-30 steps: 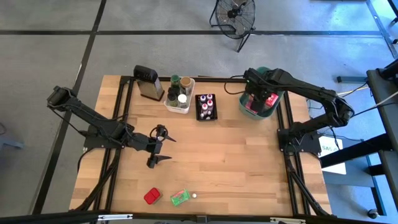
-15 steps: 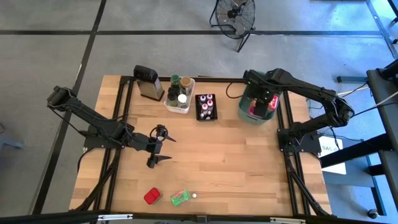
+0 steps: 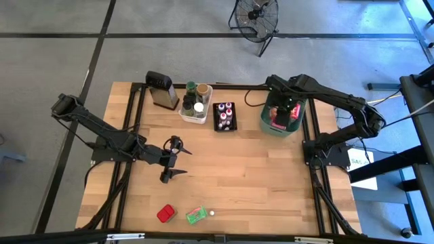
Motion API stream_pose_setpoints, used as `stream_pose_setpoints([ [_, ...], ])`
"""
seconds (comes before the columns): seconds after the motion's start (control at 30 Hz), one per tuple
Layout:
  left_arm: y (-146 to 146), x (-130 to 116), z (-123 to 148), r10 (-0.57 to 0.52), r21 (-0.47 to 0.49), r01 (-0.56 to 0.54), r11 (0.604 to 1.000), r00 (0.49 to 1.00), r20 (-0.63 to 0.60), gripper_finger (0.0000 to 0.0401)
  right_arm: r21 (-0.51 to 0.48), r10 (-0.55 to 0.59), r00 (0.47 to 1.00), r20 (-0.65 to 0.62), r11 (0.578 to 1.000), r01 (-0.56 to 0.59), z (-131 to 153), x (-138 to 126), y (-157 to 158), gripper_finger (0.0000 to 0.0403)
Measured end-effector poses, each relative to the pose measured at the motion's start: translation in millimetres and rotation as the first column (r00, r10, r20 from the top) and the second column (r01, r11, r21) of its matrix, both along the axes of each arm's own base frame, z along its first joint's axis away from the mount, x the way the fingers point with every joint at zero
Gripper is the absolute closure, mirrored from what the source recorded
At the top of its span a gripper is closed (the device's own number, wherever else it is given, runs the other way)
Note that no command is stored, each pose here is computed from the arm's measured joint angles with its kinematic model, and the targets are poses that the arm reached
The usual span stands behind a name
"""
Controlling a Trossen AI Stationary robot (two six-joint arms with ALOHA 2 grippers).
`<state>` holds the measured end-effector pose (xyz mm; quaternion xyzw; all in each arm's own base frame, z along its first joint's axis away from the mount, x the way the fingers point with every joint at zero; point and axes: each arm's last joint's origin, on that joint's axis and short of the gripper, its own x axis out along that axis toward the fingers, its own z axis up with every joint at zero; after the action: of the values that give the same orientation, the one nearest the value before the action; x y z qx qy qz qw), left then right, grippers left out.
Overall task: Pick & Place Kitchen Items
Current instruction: Put the orange cereal box into the green bin
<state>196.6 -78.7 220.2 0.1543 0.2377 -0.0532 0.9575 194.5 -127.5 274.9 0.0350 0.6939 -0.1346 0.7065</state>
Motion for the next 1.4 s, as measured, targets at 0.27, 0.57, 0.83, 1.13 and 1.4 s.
stream_pose_setpoints([
  [0.27,0,0,-1,0.001,0.003,-0.001,1.000,1.000,-0.009,0.0052,0.036,-0.013,0.999,-0.049,0.999,0.015,-18,9,-14,0.0300],
  [0.57,1,-2,-4,0.002,0.018,-0.001,1.000,0.999,-0.044,0.0052,0.098,-0.008,0.995,-0.102,0.995,0.018,-39,18,-26,0.0299],
  [0.83,1,-2,-4,0.002,0.020,-0.001,1.000,0.999,-0.049,0.0052,0.105,-0.019,0.993,-0.118,0.994,0.032,-49,24,-31,0.0299],
  [1.13,1,-2,-4,0.012,0.001,-0.012,1.000,0.999,-0.050,0.0052,0.097,-0.047,0.997,-0.056,0.994,0.052,-51,28,-33,0.0228],
  [1.4,1,-2,-4,0.013,0.000,-0.013,1.000,0.999,-0.050,0.0052,0.097,-0.089,0.994,-0.057,0.991,0.094,-51,28,-33,0.0148],
])
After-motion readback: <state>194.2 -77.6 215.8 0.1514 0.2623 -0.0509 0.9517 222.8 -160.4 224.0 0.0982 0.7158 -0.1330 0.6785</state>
